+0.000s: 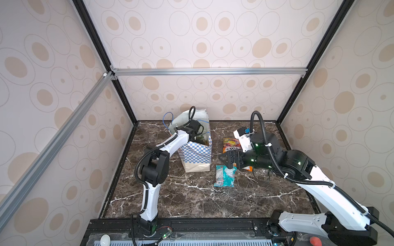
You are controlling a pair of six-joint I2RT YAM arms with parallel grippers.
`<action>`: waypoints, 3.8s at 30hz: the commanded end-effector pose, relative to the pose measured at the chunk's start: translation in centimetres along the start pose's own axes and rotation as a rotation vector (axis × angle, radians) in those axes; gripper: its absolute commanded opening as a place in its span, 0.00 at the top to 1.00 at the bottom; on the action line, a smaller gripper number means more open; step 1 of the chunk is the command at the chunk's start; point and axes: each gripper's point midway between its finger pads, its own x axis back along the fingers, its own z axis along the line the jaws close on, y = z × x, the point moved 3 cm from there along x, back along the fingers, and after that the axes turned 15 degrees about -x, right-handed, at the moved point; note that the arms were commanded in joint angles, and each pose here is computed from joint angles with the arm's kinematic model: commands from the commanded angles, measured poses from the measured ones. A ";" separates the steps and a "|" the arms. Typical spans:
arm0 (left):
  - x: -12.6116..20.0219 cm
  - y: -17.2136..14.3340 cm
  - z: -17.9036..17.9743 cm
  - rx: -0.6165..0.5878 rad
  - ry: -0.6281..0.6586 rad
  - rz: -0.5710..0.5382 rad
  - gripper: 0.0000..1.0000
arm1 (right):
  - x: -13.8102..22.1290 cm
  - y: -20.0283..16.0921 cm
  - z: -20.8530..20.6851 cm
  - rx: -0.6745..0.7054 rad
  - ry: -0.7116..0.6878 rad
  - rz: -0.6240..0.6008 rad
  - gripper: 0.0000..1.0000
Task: Take the snacks out of the paper bag
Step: Pick up the snacks from the paper bag, then place the snack at the middle-left of the table.
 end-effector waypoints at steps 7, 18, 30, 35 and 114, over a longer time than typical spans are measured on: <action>-4.4 -4.0 -0.9 -0.034 -0.016 0.163 0.08 | 0.5 0.2 0.6 0.009 0.024 -0.007 0.02; -4.4 -3.6 -2.2 -0.021 -0.083 0.131 0.54 | 0.8 0.0 0.3 0.005 0.020 -0.012 0.02; 2.3 1.1 -0.7 -0.012 -0.021 -0.019 1.00 | 0.9 0.1 0.4 0.003 0.024 -0.015 0.01; 4.7 2.3 -0.5 -0.008 -0.015 -0.070 1.00 | 0.9 0.0 0.4 0.004 0.025 -0.014 0.02; 48.1 -1.3 7.1 0.163 0.255 -1.159 1.00 | -0.2 0.8 1.6 0.031 0.051 -0.027 0.01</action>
